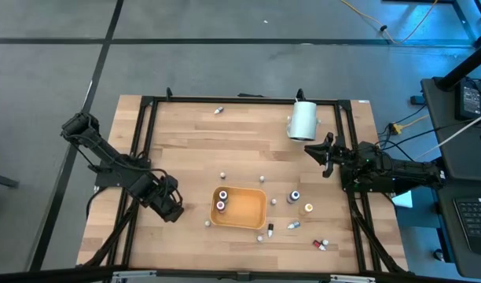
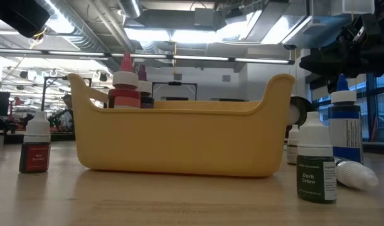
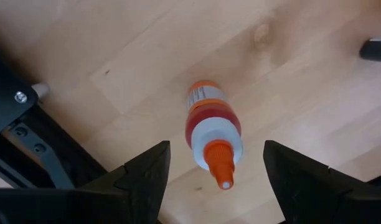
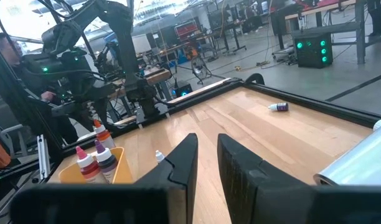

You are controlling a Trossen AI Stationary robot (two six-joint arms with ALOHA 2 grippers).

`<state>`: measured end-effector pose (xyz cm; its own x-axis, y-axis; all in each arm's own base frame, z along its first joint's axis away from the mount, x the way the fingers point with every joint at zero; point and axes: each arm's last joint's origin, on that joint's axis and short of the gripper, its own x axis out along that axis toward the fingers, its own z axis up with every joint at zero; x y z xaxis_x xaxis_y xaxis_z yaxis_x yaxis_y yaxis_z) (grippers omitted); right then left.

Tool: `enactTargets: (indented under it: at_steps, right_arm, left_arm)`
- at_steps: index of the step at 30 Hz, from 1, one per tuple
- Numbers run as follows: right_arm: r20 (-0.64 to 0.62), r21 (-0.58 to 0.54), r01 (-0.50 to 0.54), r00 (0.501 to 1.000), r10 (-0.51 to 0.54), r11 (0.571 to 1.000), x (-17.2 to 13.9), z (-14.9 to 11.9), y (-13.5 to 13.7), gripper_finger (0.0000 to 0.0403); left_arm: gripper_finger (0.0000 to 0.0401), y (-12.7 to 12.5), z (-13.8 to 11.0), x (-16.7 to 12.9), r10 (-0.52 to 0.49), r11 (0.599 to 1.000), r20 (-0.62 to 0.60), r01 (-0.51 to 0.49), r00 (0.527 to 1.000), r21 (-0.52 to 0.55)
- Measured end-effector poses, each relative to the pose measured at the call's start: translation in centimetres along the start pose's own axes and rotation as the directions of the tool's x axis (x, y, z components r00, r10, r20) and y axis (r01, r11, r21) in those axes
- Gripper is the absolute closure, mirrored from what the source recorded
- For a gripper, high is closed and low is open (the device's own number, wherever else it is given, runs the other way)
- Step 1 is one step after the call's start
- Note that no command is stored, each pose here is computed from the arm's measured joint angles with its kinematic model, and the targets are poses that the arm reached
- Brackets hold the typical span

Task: Pick & Place food coloring
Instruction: Put the large orange food coloring bottle in the yellow bin

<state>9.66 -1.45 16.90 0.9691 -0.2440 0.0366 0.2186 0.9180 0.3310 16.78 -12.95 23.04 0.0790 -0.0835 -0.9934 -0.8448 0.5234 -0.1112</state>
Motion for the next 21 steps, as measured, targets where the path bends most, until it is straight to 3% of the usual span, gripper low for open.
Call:
enactTargets:
  at_steps: [13, 21]
  right_arm:
    - [0.000, -0.005, 0.000, 1.000, 0.000, 1.000, 0.0, 0.0, 0.0, 0.0337]
    - [0.000, -0.030, 0.000, 1.000, 0.000, 1.000, 0.0, 0.0, 0.0, 0.0337]
  left_arm:
    - [0.0153, -0.7, 0.0, 1.2, 0.037, 0.999, 0.007, -0.037, 0.999, -0.031]
    - [0.0219, -0.8, 0.0, 1.5, 0.052, 0.998, 0.009, -0.052, 0.999, -0.030]
